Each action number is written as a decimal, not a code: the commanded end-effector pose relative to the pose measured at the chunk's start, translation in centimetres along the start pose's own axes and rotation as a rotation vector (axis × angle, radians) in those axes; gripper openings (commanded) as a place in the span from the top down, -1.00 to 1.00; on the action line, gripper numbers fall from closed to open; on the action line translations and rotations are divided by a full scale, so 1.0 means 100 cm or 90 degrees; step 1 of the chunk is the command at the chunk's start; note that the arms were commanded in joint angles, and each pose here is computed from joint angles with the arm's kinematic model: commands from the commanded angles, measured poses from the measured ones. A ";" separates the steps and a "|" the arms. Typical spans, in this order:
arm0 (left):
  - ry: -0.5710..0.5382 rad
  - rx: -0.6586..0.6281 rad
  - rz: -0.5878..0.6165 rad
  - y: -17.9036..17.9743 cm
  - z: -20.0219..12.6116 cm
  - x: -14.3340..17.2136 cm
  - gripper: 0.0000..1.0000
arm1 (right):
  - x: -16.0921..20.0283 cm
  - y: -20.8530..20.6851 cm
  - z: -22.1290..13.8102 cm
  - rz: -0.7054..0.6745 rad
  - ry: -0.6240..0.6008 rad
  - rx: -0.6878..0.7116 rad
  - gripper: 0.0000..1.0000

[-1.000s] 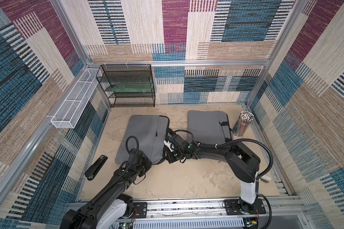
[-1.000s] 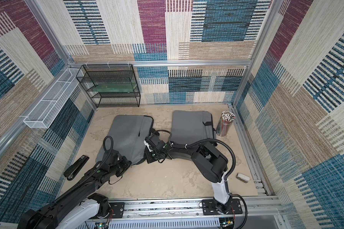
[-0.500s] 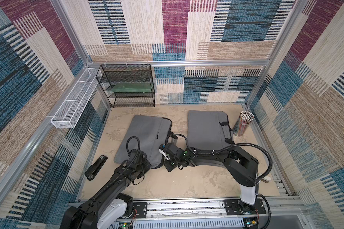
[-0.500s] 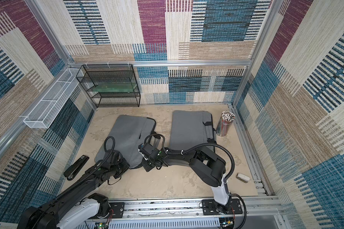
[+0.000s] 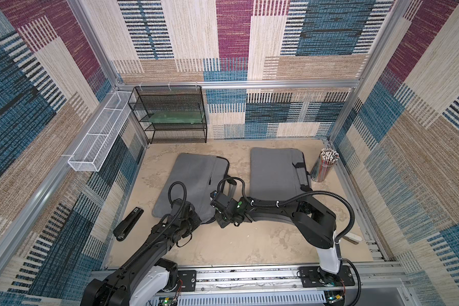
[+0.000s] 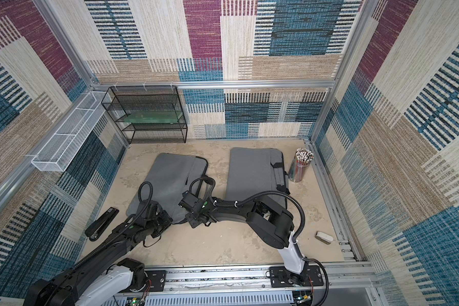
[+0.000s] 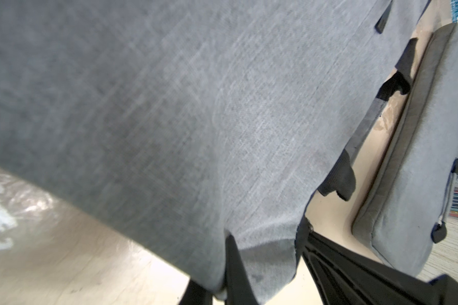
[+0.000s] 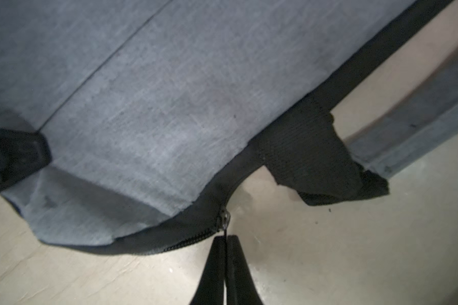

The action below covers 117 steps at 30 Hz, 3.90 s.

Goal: Open the zippered laptop bag and take out the laptop
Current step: Unzip the zipper on the zippered laptop bag.

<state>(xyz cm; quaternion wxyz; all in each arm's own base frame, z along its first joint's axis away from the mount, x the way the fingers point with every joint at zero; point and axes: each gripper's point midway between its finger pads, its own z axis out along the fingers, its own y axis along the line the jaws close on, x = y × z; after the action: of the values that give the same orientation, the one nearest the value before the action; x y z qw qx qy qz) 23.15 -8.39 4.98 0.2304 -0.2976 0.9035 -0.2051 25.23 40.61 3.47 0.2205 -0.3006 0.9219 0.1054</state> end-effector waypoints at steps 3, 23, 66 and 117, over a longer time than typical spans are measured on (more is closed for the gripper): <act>-0.049 -0.114 0.018 0.040 -0.007 -0.008 1.00 | 0.016 -0.079 -0.006 0.023 0.039 0.209 1.00; -0.081 -0.147 0.014 0.052 -0.022 -0.021 1.00 | 0.015 -0.117 -0.008 0.097 0.035 0.238 1.00; -0.158 -0.169 -0.042 0.066 -0.033 -0.061 1.00 | -0.005 -0.129 -0.013 0.149 -0.002 0.186 1.00; -0.077 0.033 0.074 -0.036 -0.032 -0.079 -0.22 | -0.023 -0.085 -0.027 0.178 -0.056 0.000 1.00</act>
<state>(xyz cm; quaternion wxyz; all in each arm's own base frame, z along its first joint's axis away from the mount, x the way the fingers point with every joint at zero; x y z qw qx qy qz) 28.15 -3.61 10.91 0.3007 -0.2706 0.8979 -0.1736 30.99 32.58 5.33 0.2323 -0.1629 0.9526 0.1101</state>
